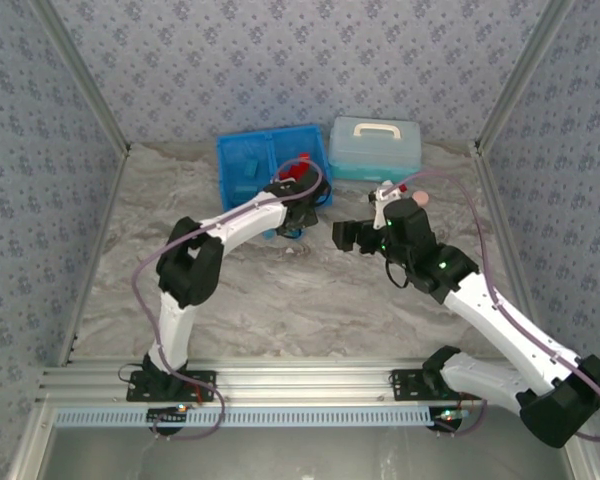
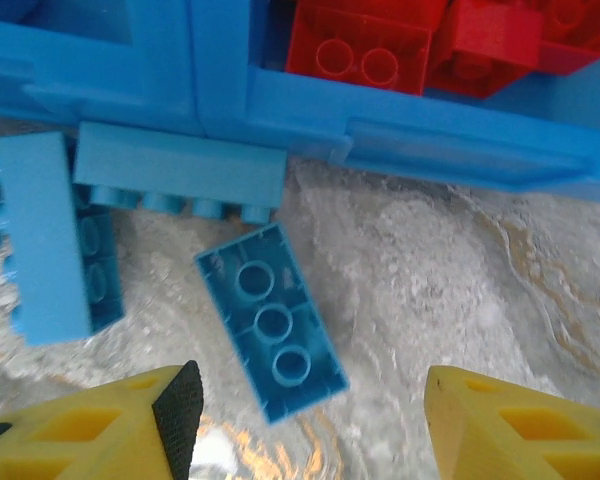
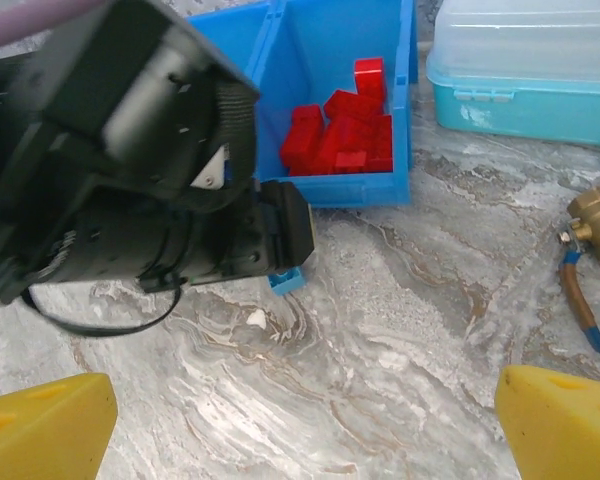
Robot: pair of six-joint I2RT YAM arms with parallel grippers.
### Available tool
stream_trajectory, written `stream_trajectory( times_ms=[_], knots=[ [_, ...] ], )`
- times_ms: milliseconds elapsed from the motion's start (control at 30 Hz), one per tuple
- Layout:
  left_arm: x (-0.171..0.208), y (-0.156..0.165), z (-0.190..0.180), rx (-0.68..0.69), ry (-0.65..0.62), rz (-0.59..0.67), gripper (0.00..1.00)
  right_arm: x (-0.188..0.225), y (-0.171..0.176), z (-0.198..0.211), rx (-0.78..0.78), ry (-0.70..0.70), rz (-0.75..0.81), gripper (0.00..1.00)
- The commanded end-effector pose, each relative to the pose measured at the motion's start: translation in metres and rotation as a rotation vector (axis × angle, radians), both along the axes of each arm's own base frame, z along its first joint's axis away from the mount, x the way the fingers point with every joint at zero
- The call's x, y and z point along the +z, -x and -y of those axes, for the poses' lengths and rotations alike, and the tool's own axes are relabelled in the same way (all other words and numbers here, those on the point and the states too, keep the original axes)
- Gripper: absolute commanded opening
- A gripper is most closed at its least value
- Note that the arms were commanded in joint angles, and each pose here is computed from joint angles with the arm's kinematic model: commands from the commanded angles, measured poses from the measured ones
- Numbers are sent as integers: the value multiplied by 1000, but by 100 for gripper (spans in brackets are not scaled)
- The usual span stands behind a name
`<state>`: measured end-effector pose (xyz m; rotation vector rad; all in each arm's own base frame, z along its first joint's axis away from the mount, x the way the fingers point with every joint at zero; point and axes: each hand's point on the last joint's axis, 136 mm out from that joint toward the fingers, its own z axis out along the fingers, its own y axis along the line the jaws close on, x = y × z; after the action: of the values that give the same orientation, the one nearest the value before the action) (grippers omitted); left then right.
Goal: Sort the legos into containers by color
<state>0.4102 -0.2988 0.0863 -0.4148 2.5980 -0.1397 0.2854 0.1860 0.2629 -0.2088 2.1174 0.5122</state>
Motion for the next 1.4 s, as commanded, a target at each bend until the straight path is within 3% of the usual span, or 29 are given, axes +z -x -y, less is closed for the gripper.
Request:
stream_trajectory(
  times_ms=[0, 167, 533, 800, 900, 1067, 1233, 1367],
  knots=[
    [3, -11, -3, 52, -25, -7, 64, -2, 8, 14, -26, 25, -4, 100],
    [-24, -10, -5, 79, -67, -84, 65, 2, 13, 22, -36, 30, 18, 100],
    [-47, 5, -9, 127, -58, -126, 65, 5, 12, 22, -27, 18, 27, 100],
    [-44, 3, -6, 114, -47, -127, 30, 8, 12, 24, -33, 20, 29, 100],
    [-26, 3, -3, 82, -28, -99, 23, 9, 12, 23, -32, 12, 31, 100],
    [48, 6, -10, 24, -20, 36, 26, 13, 12, 21, -29, -3, 33, 100],
    [127, -4, -54, 17, -123, 214, 30, 14, 12, 21, -26, -7, 36, 100],
    [142, -27, -87, 39, -171, 237, 32, 14, 11, 19, -21, -14, 36, 100]
  ],
)
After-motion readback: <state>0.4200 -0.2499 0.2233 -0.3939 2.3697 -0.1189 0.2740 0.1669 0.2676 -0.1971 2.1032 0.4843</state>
